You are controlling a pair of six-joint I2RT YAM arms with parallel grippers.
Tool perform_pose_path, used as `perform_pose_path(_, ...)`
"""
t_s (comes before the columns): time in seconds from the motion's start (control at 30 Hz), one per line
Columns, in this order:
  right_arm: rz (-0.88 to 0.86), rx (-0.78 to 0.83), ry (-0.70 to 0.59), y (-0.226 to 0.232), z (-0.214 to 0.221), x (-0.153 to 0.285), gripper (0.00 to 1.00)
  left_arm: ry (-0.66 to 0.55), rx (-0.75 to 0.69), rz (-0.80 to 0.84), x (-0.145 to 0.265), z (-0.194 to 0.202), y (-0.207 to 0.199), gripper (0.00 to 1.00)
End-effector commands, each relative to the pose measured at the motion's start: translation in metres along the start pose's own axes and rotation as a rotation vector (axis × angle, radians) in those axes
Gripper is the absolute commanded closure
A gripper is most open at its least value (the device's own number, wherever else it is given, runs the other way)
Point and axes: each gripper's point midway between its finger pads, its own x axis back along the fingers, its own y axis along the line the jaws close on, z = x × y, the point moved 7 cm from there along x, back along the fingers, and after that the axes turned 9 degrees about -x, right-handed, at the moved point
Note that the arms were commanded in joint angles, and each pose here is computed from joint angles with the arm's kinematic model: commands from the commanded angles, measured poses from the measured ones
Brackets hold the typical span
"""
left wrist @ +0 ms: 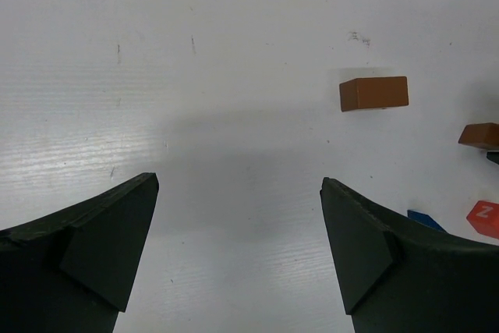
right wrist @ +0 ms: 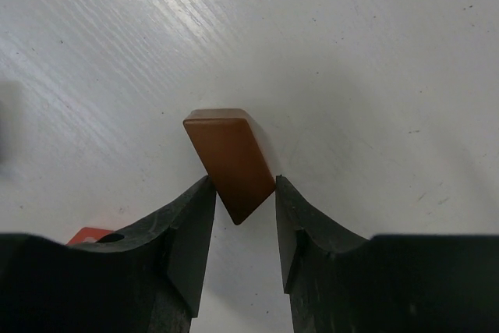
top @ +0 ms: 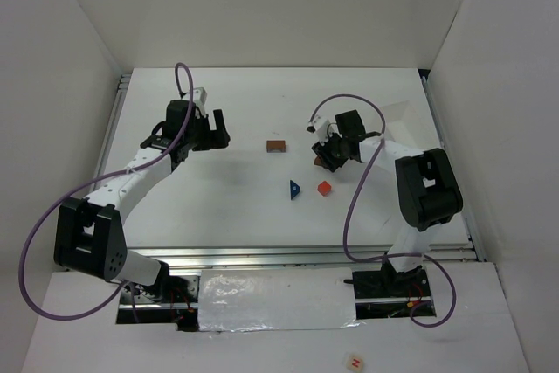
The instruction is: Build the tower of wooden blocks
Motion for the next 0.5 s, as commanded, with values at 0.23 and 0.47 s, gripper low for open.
perform_pose_path(0.23,-0.042,0.041,-0.03,0.005,-0.016,-0.006,0.73,-0.051,-0.065,0.162,-0.005,-0.025,-0.017,0.01)
perform_pose_path(0.47,0.097,0.138,-0.207,0.019,-0.048,0.032,0.84,-0.038,-0.132,0.513,-0.007,-0.038,-0.053,0.01)
